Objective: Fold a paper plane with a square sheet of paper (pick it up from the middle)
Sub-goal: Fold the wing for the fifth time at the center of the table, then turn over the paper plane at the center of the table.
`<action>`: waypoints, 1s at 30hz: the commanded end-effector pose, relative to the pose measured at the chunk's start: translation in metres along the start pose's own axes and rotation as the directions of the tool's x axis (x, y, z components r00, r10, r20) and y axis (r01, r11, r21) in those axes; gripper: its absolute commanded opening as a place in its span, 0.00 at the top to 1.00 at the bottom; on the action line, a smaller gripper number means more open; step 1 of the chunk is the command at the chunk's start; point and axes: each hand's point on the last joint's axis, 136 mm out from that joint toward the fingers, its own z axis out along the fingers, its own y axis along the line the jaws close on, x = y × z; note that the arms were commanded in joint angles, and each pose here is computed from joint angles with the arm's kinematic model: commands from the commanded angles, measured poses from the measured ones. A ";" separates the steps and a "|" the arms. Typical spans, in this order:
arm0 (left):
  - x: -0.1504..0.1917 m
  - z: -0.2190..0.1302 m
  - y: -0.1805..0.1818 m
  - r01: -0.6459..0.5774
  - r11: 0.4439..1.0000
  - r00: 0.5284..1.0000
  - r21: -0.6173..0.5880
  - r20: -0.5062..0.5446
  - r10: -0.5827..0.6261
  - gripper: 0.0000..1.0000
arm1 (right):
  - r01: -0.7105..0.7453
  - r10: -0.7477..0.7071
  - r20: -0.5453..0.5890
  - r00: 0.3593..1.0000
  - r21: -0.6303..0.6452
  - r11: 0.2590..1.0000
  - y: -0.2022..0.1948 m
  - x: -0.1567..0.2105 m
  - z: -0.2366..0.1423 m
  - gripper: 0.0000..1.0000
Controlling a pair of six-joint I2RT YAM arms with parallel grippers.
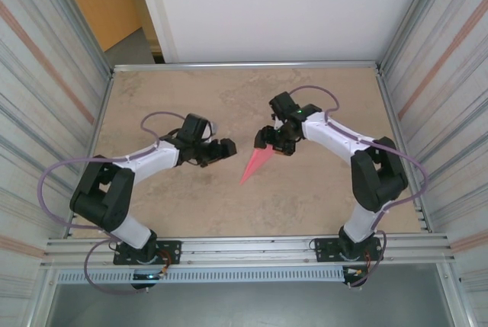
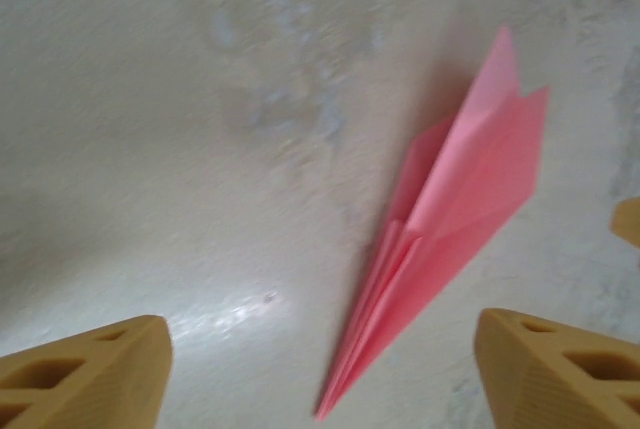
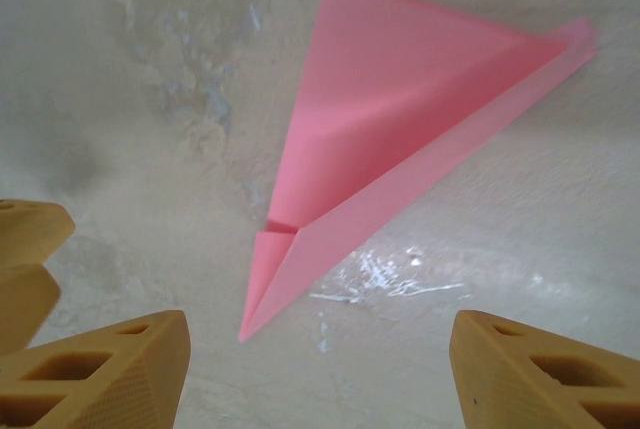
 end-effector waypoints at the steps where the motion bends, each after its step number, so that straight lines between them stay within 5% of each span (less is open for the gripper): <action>1: -0.003 -0.013 0.007 -0.039 0.999 0.997 -0.007 0.071 0.039 0.15 | -0.122 0.129 -0.029 0.991 0.166 0.979 -0.020 0.013 0.010 0.31; 16: 0.016 -0.019 0.030 -0.066 0.997 0.994 -0.046 0.082 0.070 0.01 | -0.261 0.257 0.055 0.965 0.285 0.922 -0.019 0.010 0.038 0.36; 30: 0.016 -0.011 0.030 -0.050 0.998 0.997 -0.041 0.053 0.052 0.01 | -0.300 0.295 0.064 0.953 0.304 0.904 -0.024 0.013 0.044 0.60</action>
